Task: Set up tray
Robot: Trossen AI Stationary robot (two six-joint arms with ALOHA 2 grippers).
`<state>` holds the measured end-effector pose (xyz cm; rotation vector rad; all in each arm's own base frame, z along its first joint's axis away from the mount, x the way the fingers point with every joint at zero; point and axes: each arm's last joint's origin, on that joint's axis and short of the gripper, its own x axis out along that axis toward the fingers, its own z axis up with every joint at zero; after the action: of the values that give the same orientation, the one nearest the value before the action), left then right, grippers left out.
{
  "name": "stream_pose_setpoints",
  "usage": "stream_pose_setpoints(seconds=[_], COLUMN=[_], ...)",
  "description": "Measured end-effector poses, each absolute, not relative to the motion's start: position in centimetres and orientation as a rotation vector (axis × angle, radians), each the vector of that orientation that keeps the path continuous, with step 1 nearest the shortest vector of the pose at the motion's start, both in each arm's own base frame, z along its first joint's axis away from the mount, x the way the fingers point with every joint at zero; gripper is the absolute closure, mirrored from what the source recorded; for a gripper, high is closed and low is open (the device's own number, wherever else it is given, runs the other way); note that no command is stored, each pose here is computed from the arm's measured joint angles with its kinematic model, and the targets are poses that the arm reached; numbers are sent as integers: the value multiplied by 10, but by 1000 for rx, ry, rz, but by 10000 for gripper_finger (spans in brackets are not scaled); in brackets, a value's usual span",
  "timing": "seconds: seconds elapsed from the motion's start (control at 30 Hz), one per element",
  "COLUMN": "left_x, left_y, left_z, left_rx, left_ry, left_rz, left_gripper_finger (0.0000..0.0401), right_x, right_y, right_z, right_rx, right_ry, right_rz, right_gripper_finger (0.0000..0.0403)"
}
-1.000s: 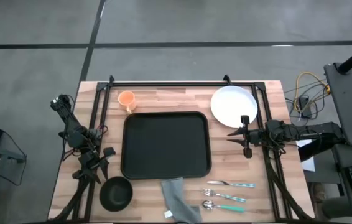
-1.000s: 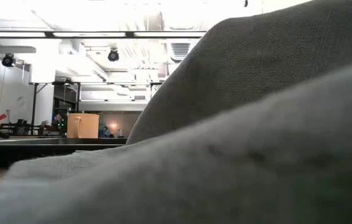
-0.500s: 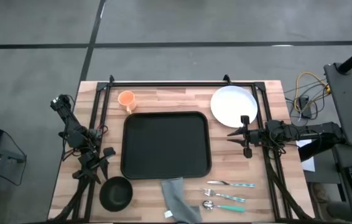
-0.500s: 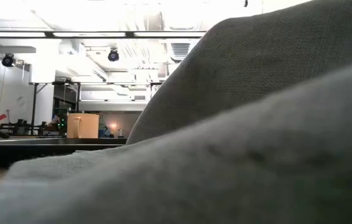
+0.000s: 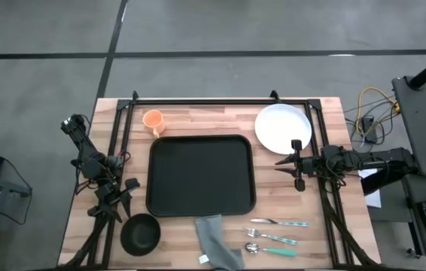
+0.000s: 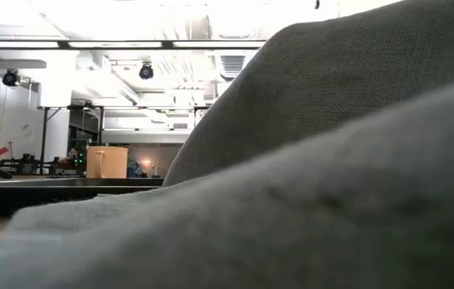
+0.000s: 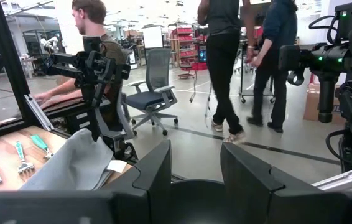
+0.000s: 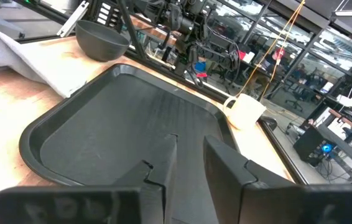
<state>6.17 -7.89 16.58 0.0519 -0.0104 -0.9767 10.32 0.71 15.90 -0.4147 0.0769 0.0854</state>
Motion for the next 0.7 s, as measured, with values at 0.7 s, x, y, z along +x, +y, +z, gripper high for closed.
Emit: stream_pose_setpoints(seconds=[0.7], left_x=[62], left_y=[-79], left_z=[166], left_rx=[52], left_ry=[-11], left_rz=[-976], left_gripper_finger=[281], right_x=[103], right_y=[7], right_z=[159], right_rx=[-415], right_ry=[76], right_rz=[85], right_gripper_finger=[335])
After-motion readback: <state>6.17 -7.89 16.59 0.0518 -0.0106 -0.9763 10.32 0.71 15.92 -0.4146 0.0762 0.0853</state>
